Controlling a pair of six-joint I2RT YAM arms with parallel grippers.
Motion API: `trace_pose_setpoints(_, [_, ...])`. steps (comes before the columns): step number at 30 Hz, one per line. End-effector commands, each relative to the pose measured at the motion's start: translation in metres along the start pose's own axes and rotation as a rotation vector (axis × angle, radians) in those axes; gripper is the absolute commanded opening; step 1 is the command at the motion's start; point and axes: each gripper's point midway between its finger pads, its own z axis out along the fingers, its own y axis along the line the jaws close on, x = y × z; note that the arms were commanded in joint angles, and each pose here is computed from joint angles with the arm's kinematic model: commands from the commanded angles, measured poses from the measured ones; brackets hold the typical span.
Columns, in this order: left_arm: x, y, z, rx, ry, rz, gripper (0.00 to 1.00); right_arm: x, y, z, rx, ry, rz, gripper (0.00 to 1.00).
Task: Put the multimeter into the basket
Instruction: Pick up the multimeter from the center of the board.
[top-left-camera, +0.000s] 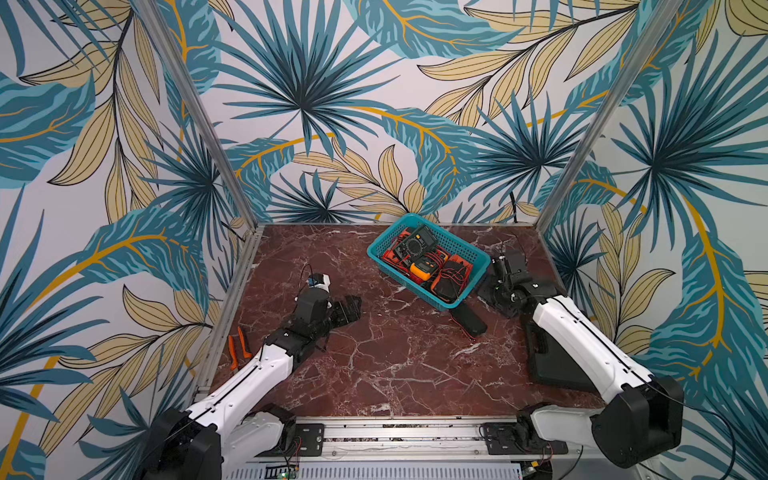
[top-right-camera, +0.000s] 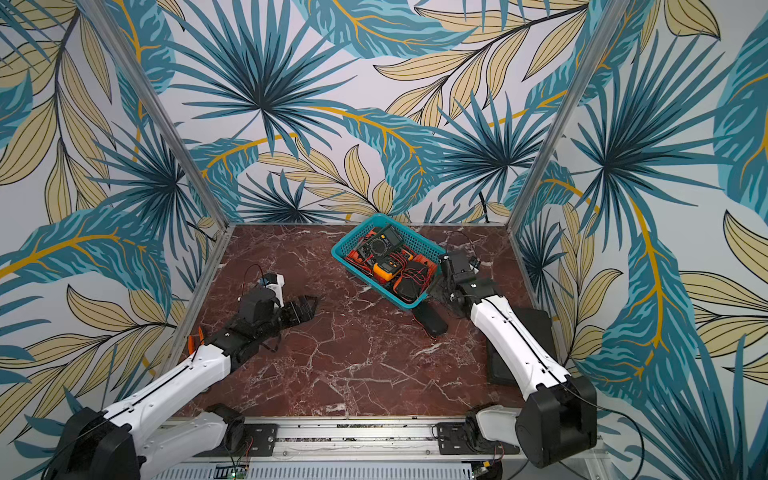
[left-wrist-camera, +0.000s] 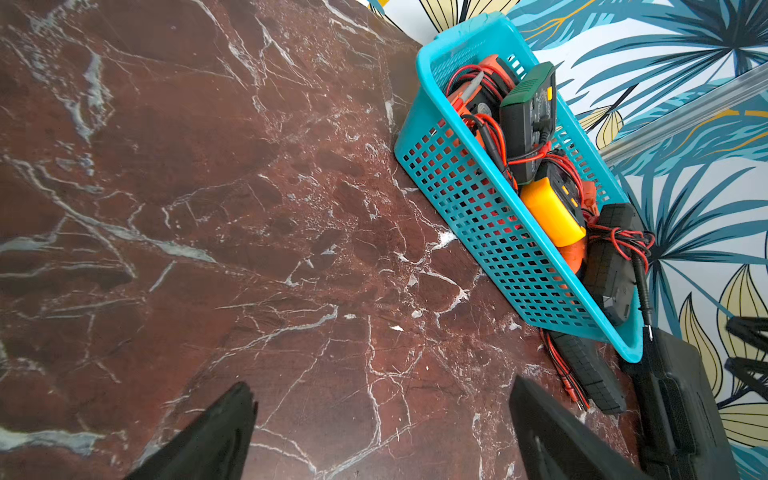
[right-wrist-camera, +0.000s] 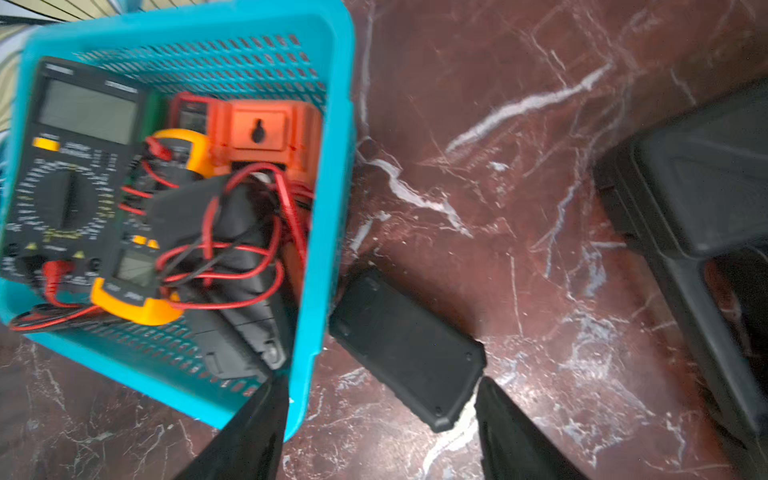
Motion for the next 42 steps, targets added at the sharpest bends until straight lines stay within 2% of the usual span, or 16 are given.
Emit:
trace_pose_setpoints(1, [-0.009, -0.005, -0.003, 0.014, -0.024, 0.005, 1.00, 0.026, -0.016, 0.017, 0.004, 0.146, -0.066, 0.69])
trace_pose_setpoints(4, [-0.007, -0.005, -0.003, 0.014, -0.019, 0.003, 1.00, 0.031, -0.029, 0.033, 0.050, 0.190, -0.084, 0.62])
trace_pose_setpoints(8, [-0.007, -0.006, -0.004, 0.019, -0.016, -0.001, 1.00, 0.039, -0.042, 0.055, 0.116, 0.251, -0.101, 0.58])
trace_pose_setpoints(10, [-0.006, -0.006, -0.004, 0.018, -0.013, -0.002, 1.00, 0.045, -0.039, 0.067, 0.108, 0.293, -0.109, 0.55])
trace_pose_setpoints(16, [-0.006, -0.005, -0.004, 0.018, -0.012, -0.005, 1.00, 0.064, -0.031, 0.088, 0.053, 0.363, -0.125, 0.53])
trace_pose_setpoints(24, [-0.005, -0.008, 0.001, 0.030, -0.004, -0.006, 1.00, 0.085, -0.021, 0.081, 0.004, 0.396, -0.141, 0.51])
trace_pose_setpoints(31, [-0.006, -0.010, 0.002, 0.036, -0.005, -0.010, 1.00, 0.107, -0.017, 0.060, -0.012, 0.396, -0.163, 0.52])
trace_pose_setpoints(38, [-0.007, -0.011, 0.003, 0.038, -0.005, -0.011, 1.00, 0.106, -0.027, 0.037, 0.058, 0.296, -0.184, 0.71])
trace_pose_setpoints(40, [-0.007, -0.011, 0.003, 0.038, -0.004, -0.011, 1.00, 0.106, -0.017, 0.032, 0.029, 0.269, -0.204, 0.87])
trace_pose_setpoints(42, [-0.008, -0.011, 0.003, 0.039, -0.006, -0.011, 1.00, 0.110, -0.008, 0.034, -0.011, 0.278, -0.222, 0.95])
